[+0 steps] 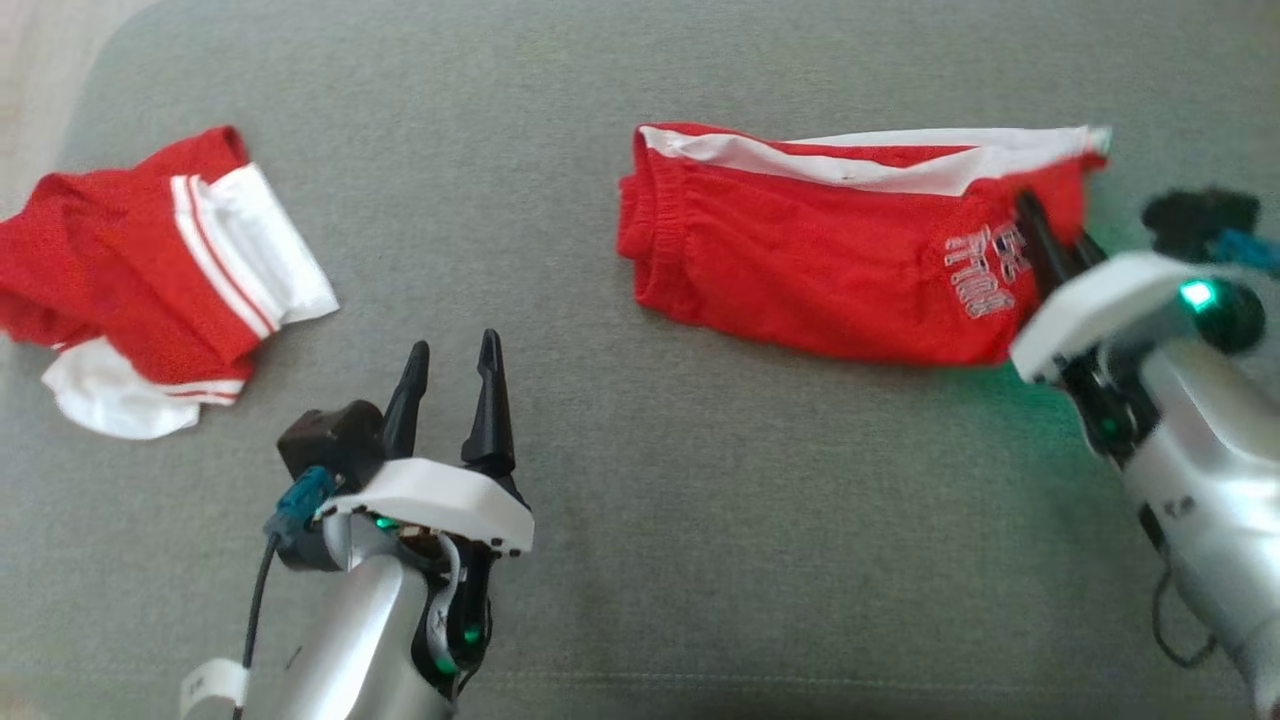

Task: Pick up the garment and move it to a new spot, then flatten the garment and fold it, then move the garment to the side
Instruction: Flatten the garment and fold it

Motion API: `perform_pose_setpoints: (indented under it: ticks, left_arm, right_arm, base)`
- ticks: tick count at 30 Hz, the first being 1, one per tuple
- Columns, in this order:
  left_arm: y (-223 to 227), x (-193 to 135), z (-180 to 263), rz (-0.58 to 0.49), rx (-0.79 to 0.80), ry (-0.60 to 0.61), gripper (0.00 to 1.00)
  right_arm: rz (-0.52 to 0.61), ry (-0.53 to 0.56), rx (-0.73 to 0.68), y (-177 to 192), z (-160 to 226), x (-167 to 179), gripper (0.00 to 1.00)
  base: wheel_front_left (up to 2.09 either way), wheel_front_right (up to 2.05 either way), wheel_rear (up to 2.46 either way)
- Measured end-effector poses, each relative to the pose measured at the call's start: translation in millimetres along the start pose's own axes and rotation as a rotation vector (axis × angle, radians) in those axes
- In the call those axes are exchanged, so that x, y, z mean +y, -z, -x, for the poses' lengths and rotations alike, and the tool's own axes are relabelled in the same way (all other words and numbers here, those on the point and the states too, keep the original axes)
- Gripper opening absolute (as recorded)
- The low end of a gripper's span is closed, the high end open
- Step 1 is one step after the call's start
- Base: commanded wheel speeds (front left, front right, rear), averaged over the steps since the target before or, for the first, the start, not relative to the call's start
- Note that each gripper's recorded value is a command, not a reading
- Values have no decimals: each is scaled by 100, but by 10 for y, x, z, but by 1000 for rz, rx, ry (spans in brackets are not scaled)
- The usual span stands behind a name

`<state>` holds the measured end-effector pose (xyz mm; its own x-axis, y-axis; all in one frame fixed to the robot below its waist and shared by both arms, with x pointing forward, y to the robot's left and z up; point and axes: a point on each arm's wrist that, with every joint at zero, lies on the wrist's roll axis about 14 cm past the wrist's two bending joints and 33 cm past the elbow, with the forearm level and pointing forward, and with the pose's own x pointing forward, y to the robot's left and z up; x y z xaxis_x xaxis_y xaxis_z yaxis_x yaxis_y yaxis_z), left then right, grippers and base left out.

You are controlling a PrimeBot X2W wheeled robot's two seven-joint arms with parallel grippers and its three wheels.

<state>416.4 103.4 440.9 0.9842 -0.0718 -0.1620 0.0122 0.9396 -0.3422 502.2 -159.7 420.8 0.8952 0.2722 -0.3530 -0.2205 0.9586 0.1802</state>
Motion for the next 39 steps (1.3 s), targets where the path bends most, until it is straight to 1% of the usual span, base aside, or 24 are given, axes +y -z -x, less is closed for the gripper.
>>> perform_pose_setpoints:
  ticks: [4, 6, 10, 14, 15, 16, 17, 21, 23, 25, 27, 30, 32, 34, 36, 39]
  left_arm:
    - [-12, 60, 74, 1, -2, -18, 100]
    - [-4, 94, 138, 0, 0, -29, 100]
    - [-48, 236, 253, 17, -12, -75, 100]
    - [-93, 326, 361, 15, -26, -103, 100]
    - [-110, 342, 381, 13, -31, -108, 100]
    - [-128, 356, 397, 6, -37, -112, 100]
    - [-163, 355, 420, -17, -49, -109, 100]
    - [-179, 323, 412, -36, -55, -97, 100]
    - [-175, 274, 390, -47, -54, -80, 100]
    - [-185, 221, 363, -58, -58, -62, 100]
    - [-206, 171, 327, -73, -67, -46, 100]
    - [-213, 97, 274, -100, -72, -20, 100]
    - [-210, 47, 241, -109, -73, -5, 100]
    - [-216, 18, 211, -126, -77, 3, 100]
    - [-219, -1, 187, -141, -79, 7, 100]
    - [-204, -35, 165, -163, -78, 14, 100]
  right_arm:
    - [42, -127, -55, -261, -190, 500, 0]
    - [54, -197, -56, -290, -256, 809, 0]
    - [78, -317, -17, -175, -306, 1364, 0]
    - [87, -396, 19, -37, -316, 1778, 0]
    - [83, -407, 21, -16, -315, 1853, 7]
    - [77, -418, 19, -2, -310, 1926, 92]
    - [72, -444, 4, -13, -281, 2060, 100]
    - [55, -464, -42, -88, -233, 2154, 100]
    - [32, -447, -75, -151, -213, 2086, 100]
    - [9, -397, -91, -177, -200, 1893, 100]
    - [1, -322, -110, -216, -183, 1583, 100]
    - [-9, -201, -188, -413, -115, 1066, 100]
    - [-25, -125, -234, -493, -31, 779, 100]
    - [-16, -64, -242, -418, 83, 569, 100]
    - [-33, -4, -231, -260, 211, 402, 100]
    - [-48, 60, -215, -45, 394, 273, 100]
  base:
    - [0, 0, 0]
    - [0, 0, 0]
    - [0, 0, 0]
    - [0, 0, 0]
    - [0, 0, 0]
    - [0, 0, 0]
    - [0, 0, 0]
    - [0, 0, 0]
    - [0, 0, 0]
    - [0, 0, 0]
    - [0, 0, 0]
    - [0, 0, 0]
    - [0, 0, 0]
    - [0, 0, 0]
    - [0, 0, 0]
    - [0, 0, 0]
